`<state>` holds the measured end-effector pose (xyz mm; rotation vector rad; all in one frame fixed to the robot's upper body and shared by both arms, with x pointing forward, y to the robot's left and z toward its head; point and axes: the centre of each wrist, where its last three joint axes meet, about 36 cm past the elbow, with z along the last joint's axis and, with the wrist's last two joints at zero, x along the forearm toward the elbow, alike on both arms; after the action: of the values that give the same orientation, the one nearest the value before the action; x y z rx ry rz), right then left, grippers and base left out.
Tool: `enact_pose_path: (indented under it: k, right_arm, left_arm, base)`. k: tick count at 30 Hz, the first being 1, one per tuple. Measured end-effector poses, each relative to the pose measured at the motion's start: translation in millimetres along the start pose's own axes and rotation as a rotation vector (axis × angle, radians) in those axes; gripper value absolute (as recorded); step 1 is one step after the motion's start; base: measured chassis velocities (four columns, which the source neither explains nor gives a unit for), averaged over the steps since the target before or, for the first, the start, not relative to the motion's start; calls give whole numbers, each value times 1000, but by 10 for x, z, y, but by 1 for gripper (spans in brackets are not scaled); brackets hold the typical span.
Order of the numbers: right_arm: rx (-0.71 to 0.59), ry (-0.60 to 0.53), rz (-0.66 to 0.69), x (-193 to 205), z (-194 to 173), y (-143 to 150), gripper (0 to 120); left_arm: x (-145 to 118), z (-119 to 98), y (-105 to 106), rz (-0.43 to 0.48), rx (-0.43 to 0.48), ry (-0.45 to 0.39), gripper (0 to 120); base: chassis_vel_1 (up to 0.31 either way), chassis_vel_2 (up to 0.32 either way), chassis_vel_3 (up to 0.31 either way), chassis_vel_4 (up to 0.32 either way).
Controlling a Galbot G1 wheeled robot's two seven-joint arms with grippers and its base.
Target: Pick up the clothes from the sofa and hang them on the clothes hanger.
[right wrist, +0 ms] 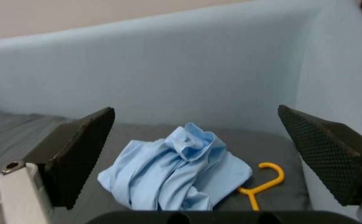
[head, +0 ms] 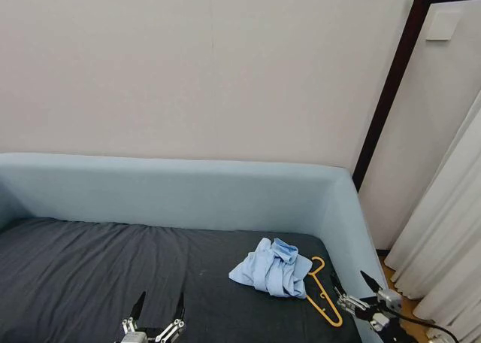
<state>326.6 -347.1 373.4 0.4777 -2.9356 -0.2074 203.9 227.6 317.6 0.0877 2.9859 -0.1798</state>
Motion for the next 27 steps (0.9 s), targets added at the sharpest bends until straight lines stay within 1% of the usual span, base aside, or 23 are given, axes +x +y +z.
enact_pose_path:
  k: [1, 5, 6, 8, 11, 12, 14, 16, 18, 19, 22, 25, 26, 27]
  right_arm:
    - [0, 0, 0, 0, 0, 0, 100]
    - [4, 125, -47, -415, 86, -228, 100]
    - [4, 125, -47, -415, 86, -228, 100]
    - [4, 174, -69, -635, 93, -278, 100]
    - [15, 246, -76, -1028, 191, -258, 100]
    - [15, 246, -76, -1028, 191, -258, 100]
    - [15, 292, -94, -1246, 373, -170, 100]
    - [16, 302, -99, -1310, 418, -141, 100]
    - [22, 322, -113, -1493, 517, -61, 100]
    - [22, 322, -113, -1493, 517, -61, 100]
    - [47, 350, -139, -1877, 699, 138, 100]
    - [57, 353, -137, -2003, 740, 174, 100]
    - [60, 357, -134, -2040, 761, 178, 99]
    - [66, 360, -131, -2059, 778, 174, 95]
  left_arm:
    - [0, 0, 0, 0, 0, 0, 100]
    - [49, 34, -30, -9, 0, 12, 100]
    - [49, 34, -30, -9, 0, 12, 100]
    - [76, 57, -39, -15, -2, 16, 100]
    - [120, 87, -63, -26, 0, 20, 100]
    - [120, 87, -63, -26, 0, 20, 100]
    - [145, 98, -88, -31, 2, 24, 100]
    - [154, 100, -96, -32, 2, 25, 100]
    - [169, 103, -109, -35, 2, 27, 100]
    - [169, 103, -109, -35, 2, 27, 100]
    - [181, 102, -103, -41, -1, 26, 100]
    - [182, 99, -92, -44, -2, 22, 100]
    - [184, 99, -90, -46, -2, 20, 100]
    - [184, 98, -91, -47, -2, 18, 100]
  base:
    - [0, 0, 0, 0]
    - [0, 0, 0, 0]
    - [0, 0, 0, 0]
    - [0, 0, 0, 0]
    - [0, 0, 0, 0]
    - [0, 0, 0, 0]
    - [0, 0, 0, 0]
    - [0, 0, 0, 0]
    - [0, 0, 0, 0]
    - [0, 0, 0, 0]
    - [0, 0, 0, 0]
    - [0, 0, 0, 0]
    - [0, 0, 0, 0]
    - [0, 0, 0, 0]
